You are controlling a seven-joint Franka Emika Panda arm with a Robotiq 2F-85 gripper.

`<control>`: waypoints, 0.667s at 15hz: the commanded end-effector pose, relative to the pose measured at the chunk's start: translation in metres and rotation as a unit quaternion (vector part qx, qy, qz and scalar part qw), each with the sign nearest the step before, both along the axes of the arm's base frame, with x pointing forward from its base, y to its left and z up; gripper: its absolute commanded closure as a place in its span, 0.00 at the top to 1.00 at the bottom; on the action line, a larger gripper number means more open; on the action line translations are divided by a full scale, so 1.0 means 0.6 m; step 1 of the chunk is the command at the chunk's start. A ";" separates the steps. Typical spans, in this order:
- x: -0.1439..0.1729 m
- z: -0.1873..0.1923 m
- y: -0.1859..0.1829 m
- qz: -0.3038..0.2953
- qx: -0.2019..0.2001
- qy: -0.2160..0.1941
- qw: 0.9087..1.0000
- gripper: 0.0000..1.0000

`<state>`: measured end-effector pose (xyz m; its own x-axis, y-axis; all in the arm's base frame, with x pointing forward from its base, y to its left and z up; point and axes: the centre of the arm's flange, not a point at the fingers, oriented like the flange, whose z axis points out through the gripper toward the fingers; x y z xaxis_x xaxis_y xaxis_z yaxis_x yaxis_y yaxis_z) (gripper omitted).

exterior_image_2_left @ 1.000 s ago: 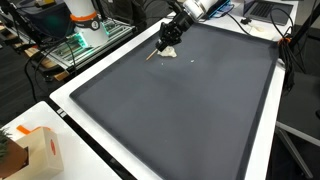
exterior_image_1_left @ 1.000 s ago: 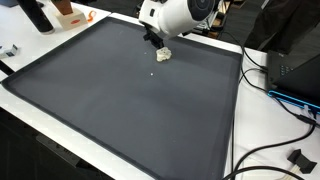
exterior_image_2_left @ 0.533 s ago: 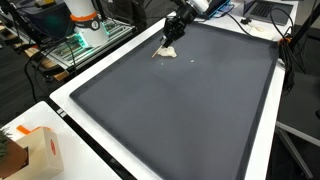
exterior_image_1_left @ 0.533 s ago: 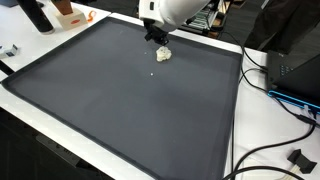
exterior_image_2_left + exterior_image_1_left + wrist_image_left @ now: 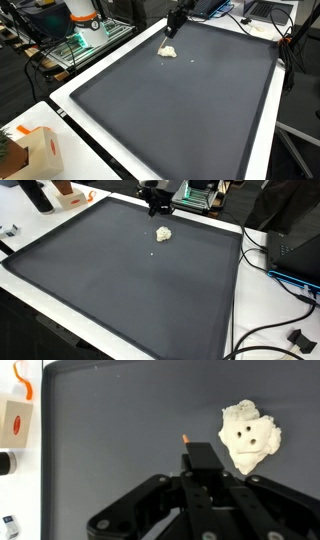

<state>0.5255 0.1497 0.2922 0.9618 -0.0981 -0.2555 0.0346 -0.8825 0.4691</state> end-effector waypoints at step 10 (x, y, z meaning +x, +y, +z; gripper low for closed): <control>-0.018 0.059 -0.079 0.143 0.284 -0.012 0.948 0.03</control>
<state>0.5299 0.1184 0.3244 0.9514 0.2330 -0.2015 0.2482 -0.9673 0.0533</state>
